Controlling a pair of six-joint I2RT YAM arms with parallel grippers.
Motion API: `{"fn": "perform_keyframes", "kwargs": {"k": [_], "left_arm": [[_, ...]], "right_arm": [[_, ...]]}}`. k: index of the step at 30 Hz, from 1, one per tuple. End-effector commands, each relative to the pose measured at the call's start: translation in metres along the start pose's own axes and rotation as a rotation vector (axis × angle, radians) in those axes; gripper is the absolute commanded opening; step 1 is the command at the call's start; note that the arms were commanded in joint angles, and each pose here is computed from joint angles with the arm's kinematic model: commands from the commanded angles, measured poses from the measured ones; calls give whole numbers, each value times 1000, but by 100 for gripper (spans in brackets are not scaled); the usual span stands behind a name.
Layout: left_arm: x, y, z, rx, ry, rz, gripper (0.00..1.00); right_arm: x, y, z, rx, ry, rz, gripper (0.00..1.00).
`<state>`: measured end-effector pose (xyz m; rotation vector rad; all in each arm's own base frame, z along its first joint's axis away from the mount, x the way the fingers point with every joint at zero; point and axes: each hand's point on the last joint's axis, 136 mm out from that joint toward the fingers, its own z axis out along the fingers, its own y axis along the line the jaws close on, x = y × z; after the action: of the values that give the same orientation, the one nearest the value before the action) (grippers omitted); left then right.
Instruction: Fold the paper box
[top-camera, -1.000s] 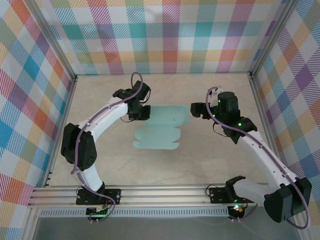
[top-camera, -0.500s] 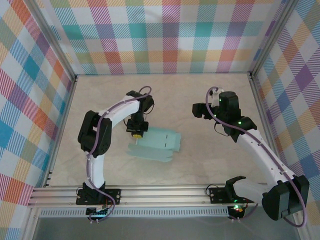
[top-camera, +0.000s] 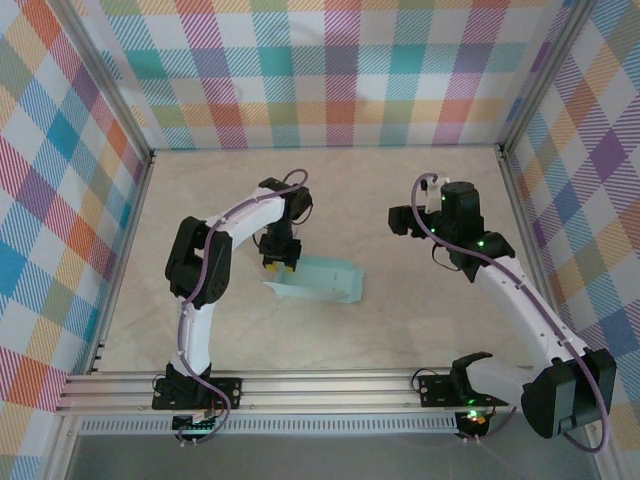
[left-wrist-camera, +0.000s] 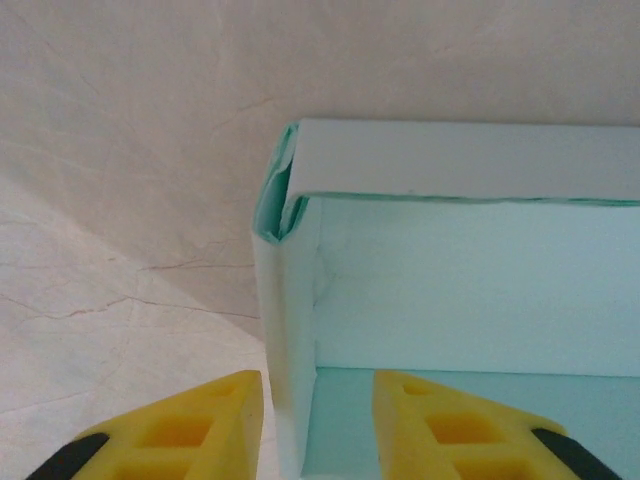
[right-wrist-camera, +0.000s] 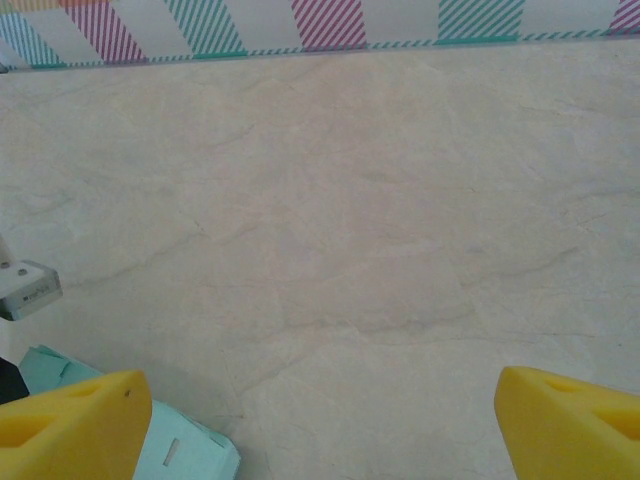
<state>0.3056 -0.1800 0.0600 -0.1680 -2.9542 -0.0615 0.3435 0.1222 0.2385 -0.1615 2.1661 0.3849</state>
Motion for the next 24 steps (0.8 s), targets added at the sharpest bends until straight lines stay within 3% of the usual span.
{"fn": "perform_keyframes", "kwargs": {"k": [1,3,4,6,9,11,18,21,24], "left_arm": [[1,3,-21,-1,-28,-13,39],[-1,3,-33,6,-69,-18,41],[-1,4,-39,5,-89,-24,49],[-4,8,-57,9,-156,-50,53],[-9,16,-89,14,-297,-106,85],[-10,24,-110,16,-398,-151,99],[28,70,-157,83,-721,-406,100],[61,90,-156,154,-807,-533,100],[106,114,-131,171,-794,-691,100]], "right_arm": [[-11,2,-3,-16,-26,-8,89],[-10,3,-2,-21,-24,3,88],[-10,3,-1,-26,-21,9,89],[-7,4,4,-36,-12,26,88],[1,5,15,-48,23,53,88],[9,9,23,-75,59,45,87],[33,42,56,-261,119,-155,86],[44,54,78,-286,181,-232,86],[46,66,94,-324,216,-229,86]]}}
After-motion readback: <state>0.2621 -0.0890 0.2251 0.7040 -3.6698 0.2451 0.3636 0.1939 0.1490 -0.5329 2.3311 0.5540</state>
